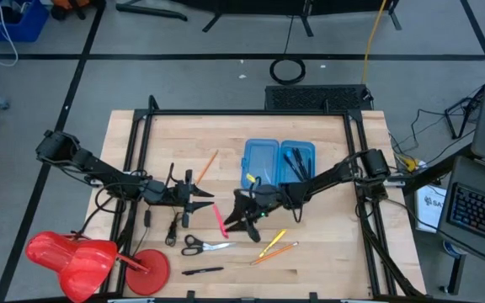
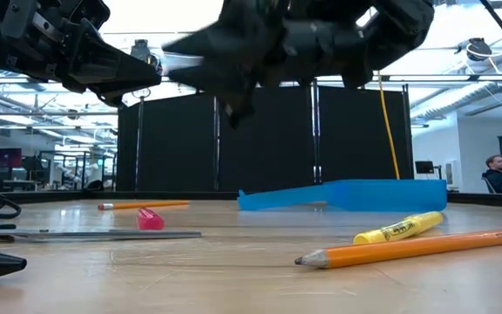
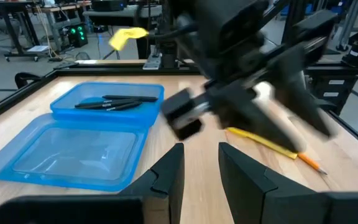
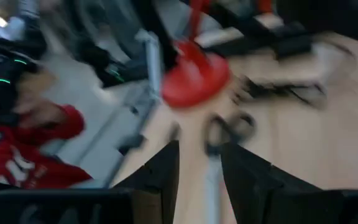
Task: Pick & place school supplies into a supply box
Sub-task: Put the pink pen into the blue supply box
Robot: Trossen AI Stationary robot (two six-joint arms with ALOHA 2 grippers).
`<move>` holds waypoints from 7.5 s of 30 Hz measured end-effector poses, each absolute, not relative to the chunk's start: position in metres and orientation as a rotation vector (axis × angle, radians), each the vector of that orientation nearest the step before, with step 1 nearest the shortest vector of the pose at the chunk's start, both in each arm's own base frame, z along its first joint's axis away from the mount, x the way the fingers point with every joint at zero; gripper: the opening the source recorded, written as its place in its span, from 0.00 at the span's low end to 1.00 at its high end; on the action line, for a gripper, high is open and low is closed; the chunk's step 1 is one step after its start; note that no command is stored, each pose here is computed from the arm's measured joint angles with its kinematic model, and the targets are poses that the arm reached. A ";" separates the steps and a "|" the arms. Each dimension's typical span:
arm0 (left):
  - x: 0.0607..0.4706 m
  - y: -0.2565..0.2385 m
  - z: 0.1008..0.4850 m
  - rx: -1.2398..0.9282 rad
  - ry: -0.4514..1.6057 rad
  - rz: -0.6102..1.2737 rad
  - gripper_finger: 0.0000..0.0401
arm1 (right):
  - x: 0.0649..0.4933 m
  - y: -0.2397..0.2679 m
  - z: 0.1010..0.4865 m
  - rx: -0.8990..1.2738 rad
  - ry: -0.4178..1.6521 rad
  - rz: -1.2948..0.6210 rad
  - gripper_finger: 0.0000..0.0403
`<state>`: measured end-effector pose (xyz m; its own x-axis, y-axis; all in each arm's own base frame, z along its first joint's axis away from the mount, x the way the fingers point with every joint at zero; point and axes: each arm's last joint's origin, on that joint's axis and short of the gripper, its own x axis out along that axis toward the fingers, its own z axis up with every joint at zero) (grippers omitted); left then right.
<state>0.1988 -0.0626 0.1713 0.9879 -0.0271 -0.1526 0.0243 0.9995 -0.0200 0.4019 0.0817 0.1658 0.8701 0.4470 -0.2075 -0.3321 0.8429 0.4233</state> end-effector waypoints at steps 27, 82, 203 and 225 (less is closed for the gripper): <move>0.198 -0.064 0.170 -0.079 0.165 -0.030 0.26 | 0.444 0.114 0.142 0.395 0.627 -0.240 0.53; 0.198 -0.064 0.171 -0.047 0.161 -0.031 0.26 | 0.452 0.119 0.101 0.302 0.824 -0.263 0.12; 0.198 -0.067 0.168 -0.068 0.177 -0.042 0.26 | 0.441 0.075 0.180 0.450 0.816 -0.255 0.52; 0.198 -0.067 0.169 -0.063 0.174 -0.043 0.26 | 0.448 0.078 0.142 0.527 0.866 -0.337 0.46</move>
<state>0.1977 -0.0672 0.1687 0.9839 -0.0484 -0.1718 0.0374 0.9971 -0.0667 0.4476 0.0775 0.1420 0.6078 -0.0696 -0.7910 0.4839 0.8222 0.2995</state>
